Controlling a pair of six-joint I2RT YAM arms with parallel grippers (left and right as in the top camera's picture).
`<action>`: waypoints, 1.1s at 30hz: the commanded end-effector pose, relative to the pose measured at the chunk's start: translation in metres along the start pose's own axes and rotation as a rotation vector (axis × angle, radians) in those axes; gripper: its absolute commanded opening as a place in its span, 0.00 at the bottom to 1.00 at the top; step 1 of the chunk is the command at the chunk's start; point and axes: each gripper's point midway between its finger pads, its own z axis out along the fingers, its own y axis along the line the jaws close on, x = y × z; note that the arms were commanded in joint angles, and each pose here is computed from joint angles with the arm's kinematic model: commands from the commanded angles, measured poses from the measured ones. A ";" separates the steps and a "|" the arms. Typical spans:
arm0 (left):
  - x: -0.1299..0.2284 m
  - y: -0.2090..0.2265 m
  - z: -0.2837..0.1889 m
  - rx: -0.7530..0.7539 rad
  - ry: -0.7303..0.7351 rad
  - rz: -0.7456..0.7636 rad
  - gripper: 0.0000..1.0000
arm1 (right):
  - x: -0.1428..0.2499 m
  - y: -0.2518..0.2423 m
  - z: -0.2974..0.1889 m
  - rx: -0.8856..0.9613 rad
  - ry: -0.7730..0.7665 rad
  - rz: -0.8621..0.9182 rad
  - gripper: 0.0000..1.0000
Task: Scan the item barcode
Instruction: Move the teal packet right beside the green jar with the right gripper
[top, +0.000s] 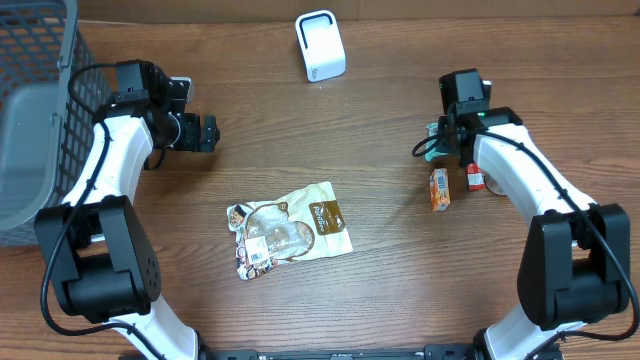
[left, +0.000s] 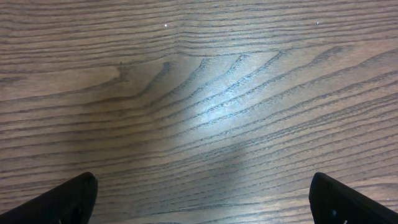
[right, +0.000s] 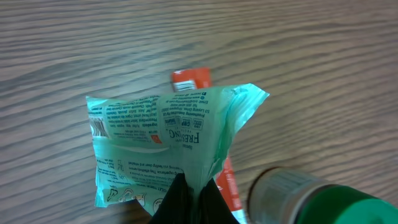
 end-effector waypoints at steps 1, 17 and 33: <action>-0.016 -0.004 -0.017 -0.003 -0.054 0.024 1.00 | -0.001 -0.015 0.002 0.042 -0.004 0.046 0.04; -0.016 -0.004 -0.017 -0.003 -0.054 0.024 1.00 | -0.007 -0.029 -0.016 0.052 0.013 0.052 0.70; -0.016 -0.004 -0.017 -0.003 -0.054 0.024 1.00 | 0.059 0.005 -0.085 -0.288 0.290 0.018 0.72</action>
